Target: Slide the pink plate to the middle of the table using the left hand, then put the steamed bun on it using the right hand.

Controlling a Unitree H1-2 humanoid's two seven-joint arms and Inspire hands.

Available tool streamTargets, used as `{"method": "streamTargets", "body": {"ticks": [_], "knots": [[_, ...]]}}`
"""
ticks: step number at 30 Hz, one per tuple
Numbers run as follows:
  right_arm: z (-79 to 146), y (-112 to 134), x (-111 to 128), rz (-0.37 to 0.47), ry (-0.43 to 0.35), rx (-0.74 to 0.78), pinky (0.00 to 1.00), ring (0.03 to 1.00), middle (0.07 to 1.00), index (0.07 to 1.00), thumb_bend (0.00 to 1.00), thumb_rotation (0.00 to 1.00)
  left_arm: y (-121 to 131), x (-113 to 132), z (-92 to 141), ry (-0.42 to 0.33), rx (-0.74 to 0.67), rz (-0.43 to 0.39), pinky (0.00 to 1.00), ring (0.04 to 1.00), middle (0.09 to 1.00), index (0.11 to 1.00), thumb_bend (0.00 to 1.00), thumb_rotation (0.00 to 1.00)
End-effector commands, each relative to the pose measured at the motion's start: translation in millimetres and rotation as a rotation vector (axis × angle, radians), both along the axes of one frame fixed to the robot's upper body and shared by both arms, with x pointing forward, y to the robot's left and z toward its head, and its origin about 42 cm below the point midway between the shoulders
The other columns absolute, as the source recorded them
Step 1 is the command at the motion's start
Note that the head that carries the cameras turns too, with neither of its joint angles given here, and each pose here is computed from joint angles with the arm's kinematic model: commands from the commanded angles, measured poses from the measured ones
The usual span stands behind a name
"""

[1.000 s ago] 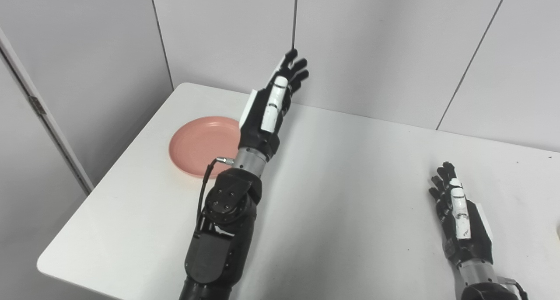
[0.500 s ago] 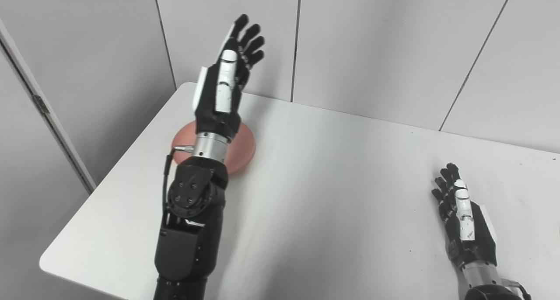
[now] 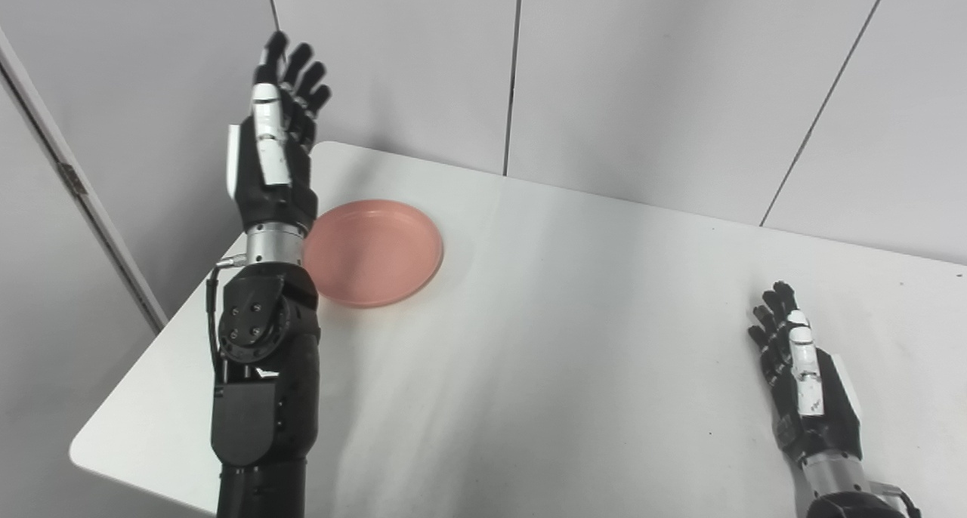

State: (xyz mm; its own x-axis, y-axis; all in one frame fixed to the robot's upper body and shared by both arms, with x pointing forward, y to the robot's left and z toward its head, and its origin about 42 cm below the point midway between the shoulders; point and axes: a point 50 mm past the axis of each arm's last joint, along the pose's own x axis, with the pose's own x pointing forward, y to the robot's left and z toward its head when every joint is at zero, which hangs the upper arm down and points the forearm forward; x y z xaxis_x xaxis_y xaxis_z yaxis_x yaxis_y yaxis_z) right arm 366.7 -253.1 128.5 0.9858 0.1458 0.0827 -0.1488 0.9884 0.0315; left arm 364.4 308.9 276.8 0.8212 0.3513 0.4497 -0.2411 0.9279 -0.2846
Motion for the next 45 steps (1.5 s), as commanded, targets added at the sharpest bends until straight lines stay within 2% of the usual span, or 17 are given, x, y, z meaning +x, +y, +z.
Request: {"method": "streamTargets", "body": {"ticks": [1, 9, 17, 25, 45], "knots": [[-22.0, -16.4, -12.8, -0.042, 0.068, -0.016, 1.0, 0.997, 1.0, 1.0, 0.17, 1.0, 9.5, 1.3, 20.4, -0.102, 0.013, 0.017, 0.93, 0.924, 0.932, 0.926, 0.52, 1.0], [-21.1, -15.9, -12.6, -0.039, 0.068, -0.016, 1.0, 1.0, 1.0, 1.0, 0.15, 1.0, 37.7, 7.0, 5.4, -0.069, -0.022, 0.082, 0.93, 0.921, 0.93, 0.931, 0.55, 1.0], [-20.0, -14.5, -13.2, -0.045, 0.071, -0.002, 1.0, 1.0, 1.0, 1.0, 0.15, 1.0, 61.9, 15.9, -12.7, -0.034, -0.085, 0.108, 0.96, 0.93, 0.934, 0.936, 0.54, 1.0], [-20.5, -16.0, -12.9, -0.041, 0.069, -0.013, 1.0, 1.0, 1.0, 1.0, 0.15, 1.0, 75.0, 22.6, -29.5, 0.007, -0.133, 0.121, 0.94, 0.929, 0.935, 0.939, 0.5, 1.0], [-18.5, -15.8, -13.8, -0.04, 0.064, -0.026, 1.0, 0.998, 1.0, 1.0, 0.15, 1.0, 96.3, 37.6, -68.0, 0.151, -0.23, 0.136, 0.96, 0.918, 0.93, 0.937, 0.49, 1.0]]}}
